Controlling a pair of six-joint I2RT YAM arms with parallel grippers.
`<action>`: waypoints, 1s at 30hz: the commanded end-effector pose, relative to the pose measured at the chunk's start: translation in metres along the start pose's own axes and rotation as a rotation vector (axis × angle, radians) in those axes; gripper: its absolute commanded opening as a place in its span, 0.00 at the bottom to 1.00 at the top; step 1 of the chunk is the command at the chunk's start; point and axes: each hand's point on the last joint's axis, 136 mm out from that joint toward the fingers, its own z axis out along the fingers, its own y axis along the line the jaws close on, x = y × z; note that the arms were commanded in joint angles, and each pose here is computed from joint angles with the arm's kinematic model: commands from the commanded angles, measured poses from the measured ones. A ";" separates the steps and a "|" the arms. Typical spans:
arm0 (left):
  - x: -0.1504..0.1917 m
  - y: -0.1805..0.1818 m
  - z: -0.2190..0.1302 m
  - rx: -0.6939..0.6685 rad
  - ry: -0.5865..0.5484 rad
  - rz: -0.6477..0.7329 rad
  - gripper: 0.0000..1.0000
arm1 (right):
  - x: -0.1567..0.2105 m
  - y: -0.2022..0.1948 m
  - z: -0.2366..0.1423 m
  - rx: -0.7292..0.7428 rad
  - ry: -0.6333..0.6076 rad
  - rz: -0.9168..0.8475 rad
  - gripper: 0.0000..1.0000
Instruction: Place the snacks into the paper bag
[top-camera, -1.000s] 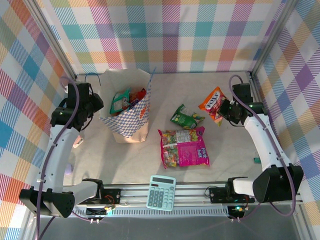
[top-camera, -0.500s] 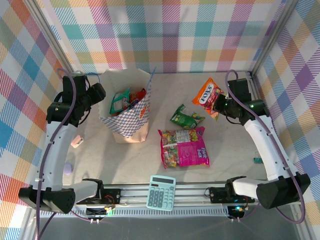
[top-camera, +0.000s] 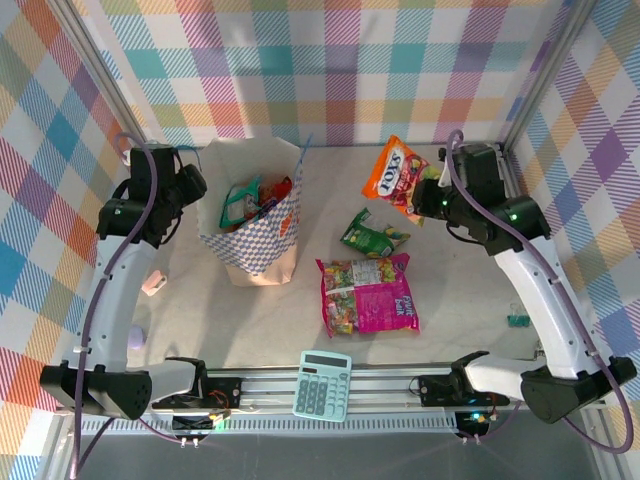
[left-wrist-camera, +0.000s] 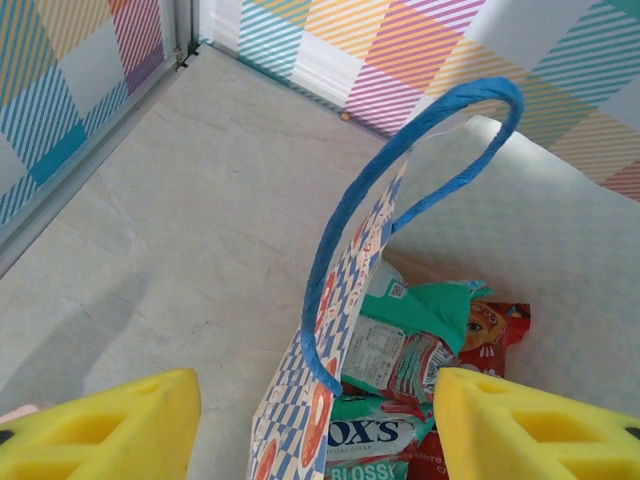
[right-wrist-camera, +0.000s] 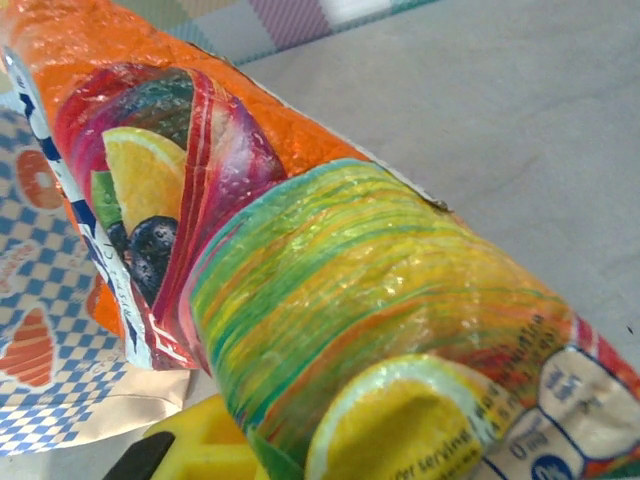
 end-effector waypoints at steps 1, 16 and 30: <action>-0.013 0.001 0.004 -0.013 -0.049 -0.044 0.62 | -0.024 0.024 -0.034 -0.079 -0.114 -0.055 0.00; -0.011 0.010 0.020 -0.026 -0.054 -0.154 0.42 | -0.039 0.107 -0.054 -0.268 -0.169 -0.231 0.00; -0.002 0.028 0.028 -0.044 -0.026 -0.186 0.38 | -0.050 0.171 -0.037 -0.375 -0.176 -0.322 0.00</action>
